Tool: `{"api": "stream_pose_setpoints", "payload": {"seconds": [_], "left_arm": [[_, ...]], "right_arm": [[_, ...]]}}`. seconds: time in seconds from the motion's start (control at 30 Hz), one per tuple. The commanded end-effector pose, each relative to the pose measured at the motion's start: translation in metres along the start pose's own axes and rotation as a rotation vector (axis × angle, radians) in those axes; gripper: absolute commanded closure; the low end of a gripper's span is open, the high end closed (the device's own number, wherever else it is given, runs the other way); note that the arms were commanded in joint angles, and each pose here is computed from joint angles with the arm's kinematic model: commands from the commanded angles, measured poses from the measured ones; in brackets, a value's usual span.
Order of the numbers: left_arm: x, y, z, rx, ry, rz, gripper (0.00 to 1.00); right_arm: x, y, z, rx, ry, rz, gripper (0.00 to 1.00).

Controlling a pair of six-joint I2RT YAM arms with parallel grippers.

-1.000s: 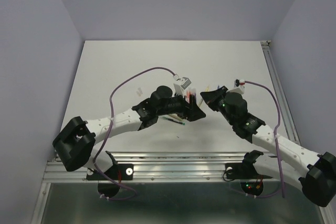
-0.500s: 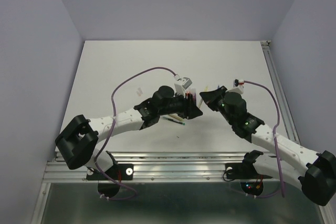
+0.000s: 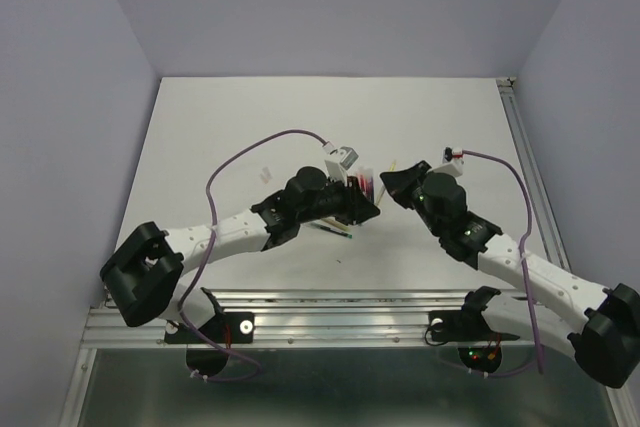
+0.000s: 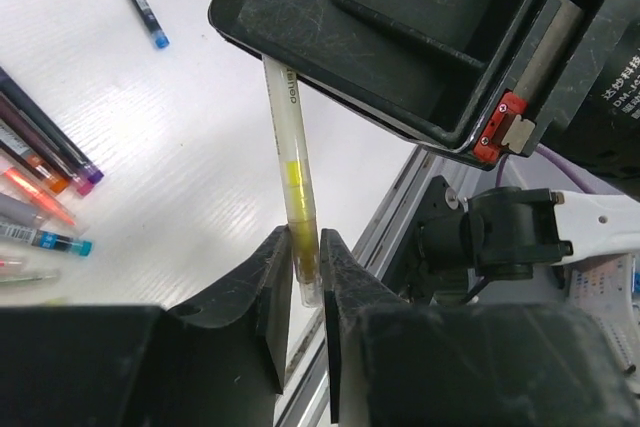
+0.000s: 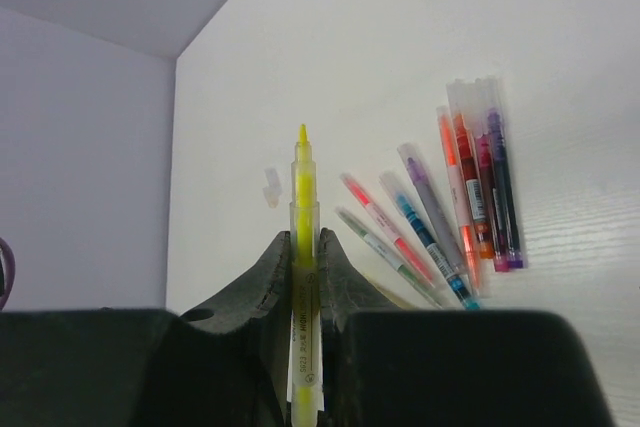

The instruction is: Open the pen caps

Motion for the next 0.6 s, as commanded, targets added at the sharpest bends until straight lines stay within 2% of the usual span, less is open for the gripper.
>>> {"api": "stream_pose_setpoints", "payload": {"seconds": [0.0,0.2,0.3,0.5,0.53,0.57], "left_arm": [[-0.02,-0.019,-0.026,0.041,-0.104,-0.012,1.0],[-0.009,-0.056,-0.051,0.081,-0.092,-0.076,1.0],[-0.009,-0.059,-0.063,0.054,-0.089,-0.097,1.0],[0.0,-0.044,-0.069,-0.031,0.017,-0.085,1.0],[0.003,-0.044,-0.068,-0.019,0.043,-0.078,0.95],[0.0,-0.04,-0.067,-0.024,0.042,-0.064,0.81]], "right_arm": [[0.014,0.066,0.011,-0.306,-0.113,-0.076,0.99],[0.016,0.097,0.037,-0.391,-0.166,-0.133,0.99],[0.007,0.108,0.048,-0.402,-0.195,-0.144,0.99],[0.008,0.097,0.05,-0.308,-0.116,-0.131,0.99],[0.009,0.088,0.049,-0.261,-0.082,-0.136,0.99],[0.009,0.083,0.048,-0.237,-0.064,-0.134,0.99]]}}
Point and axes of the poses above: each gripper's point midway between its finger pads, its own z axis out along the fingers, its own x axis along the line the jaws close on, y = z × x, the point moved 4 cm from there along -z, back along the fingers, and after that the axes turned 4 degrees about -z, right-handed, at the moved point
